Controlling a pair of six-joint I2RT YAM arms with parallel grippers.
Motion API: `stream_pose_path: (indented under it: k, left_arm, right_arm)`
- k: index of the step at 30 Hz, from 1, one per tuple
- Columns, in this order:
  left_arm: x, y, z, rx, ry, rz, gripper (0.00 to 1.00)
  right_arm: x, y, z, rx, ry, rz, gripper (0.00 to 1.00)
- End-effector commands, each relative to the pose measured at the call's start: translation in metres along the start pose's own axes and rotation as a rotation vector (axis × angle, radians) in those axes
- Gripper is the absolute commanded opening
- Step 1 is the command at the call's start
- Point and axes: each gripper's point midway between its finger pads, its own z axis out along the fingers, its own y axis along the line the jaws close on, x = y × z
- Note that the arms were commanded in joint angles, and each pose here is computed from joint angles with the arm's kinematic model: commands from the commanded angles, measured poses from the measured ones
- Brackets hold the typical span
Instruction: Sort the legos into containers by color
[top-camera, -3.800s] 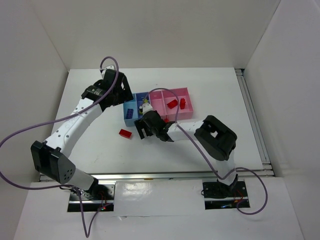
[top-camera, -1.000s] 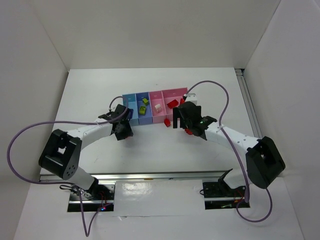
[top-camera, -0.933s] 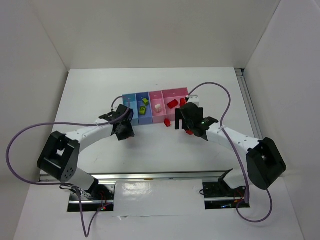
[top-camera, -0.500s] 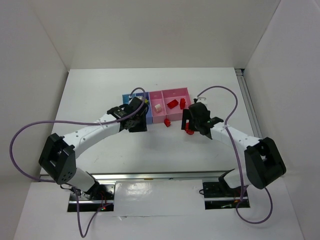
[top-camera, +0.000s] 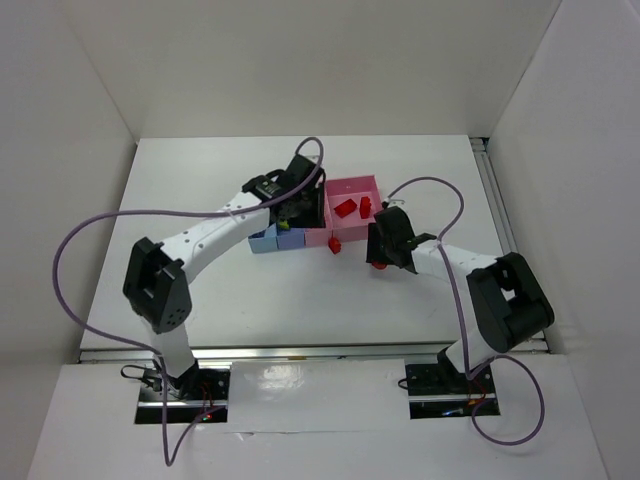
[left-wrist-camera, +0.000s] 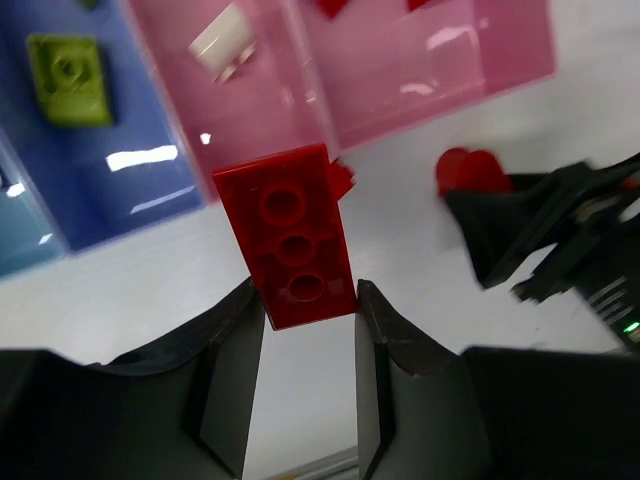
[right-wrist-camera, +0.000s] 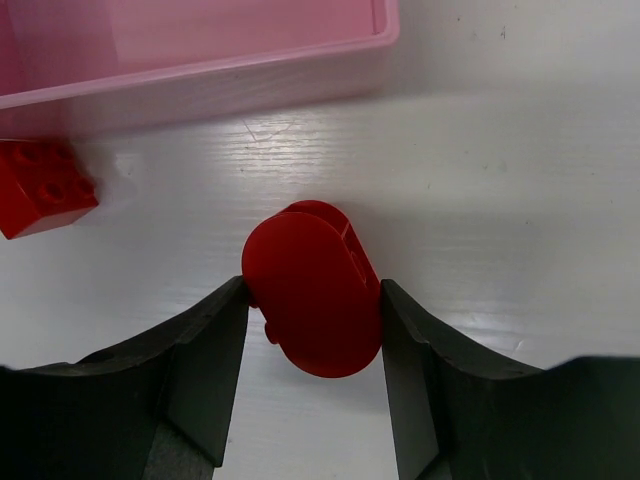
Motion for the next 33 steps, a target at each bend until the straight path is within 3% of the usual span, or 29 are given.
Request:
stream_pose_path:
  k: [1, 3, 9, 12, 13, 14, 18, 22, 27, 29, 33]
  left_arm:
    - [-0.013, -0.027, 0.017, 0.073, 0.028, 0.047, 0.09]
    - [-0.018, -0.035, 0.026, 0.083, 0.038, 0.047, 0.09]
    - [-0.040, -0.060, 0.072, 0.104, 0.045, 0.056, 0.15]
    - [-0.047, -0.066, 0.094, 0.089, 0.048, 0.048, 0.59]
    - [-0.057, -0.072, 0.091, 0.102, 0.028, 0.046, 0.86]
    - [-0.057, -0.072, 0.094, 0.098, 0.034, 0.047, 0.90]
    - [-0.061, -0.065, 0.081, 0.069, 0.004, 0.033, 0.93]
    - [-0.069, -0.044, 0.041, -0.001, -0.083, -0.006, 0.90]
    - [-0.038, -0.008, -0.003, -0.069, -0.111, -0.070, 0.87]
    - [-0.013, 0.008, -0.002, -0.094, -0.077, -0.106, 0.86]
    - [0.019, -0.003, -0.010, -0.018, -0.047, -0.137, 0.84]
  right_arm:
    - [-0.011, -0.002, 0.002, 0.008, -0.048, 0.013, 0.42]
    - [-0.016, -0.004, -0.008, 0.013, -0.067, 0.027, 0.36]
    - [-0.021, -0.015, -0.059, 0.004, -0.132, 0.100, 0.36]
    - [-0.029, -0.015, -0.083, -0.025, -0.187, 0.136, 0.36]
    - [-0.028, -0.017, -0.086, -0.025, -0.186, 0.136, 0.36]
    - [-0.041, -0.014, -0.094, -0.031, -0.217, 0.144, 0.36]
    - [-0.073, -0.002, -0.099, -0.052, -0.268, 0.125, 0.36]
    - [-0.115, 0.015, -0.083, -0.067, -0.327, 0.109, 0.37]
    - [-0.160, 0.036, -0.059, -0.110, -0.370, 0.107, 0.40]
    - [-0.160, 0.041, -0.040, -0.111, -0.346, 0.091, 0.43]
    - [-0.168, 0.048, -0.020, -0.118, -0.319, 0.089, 0.79]
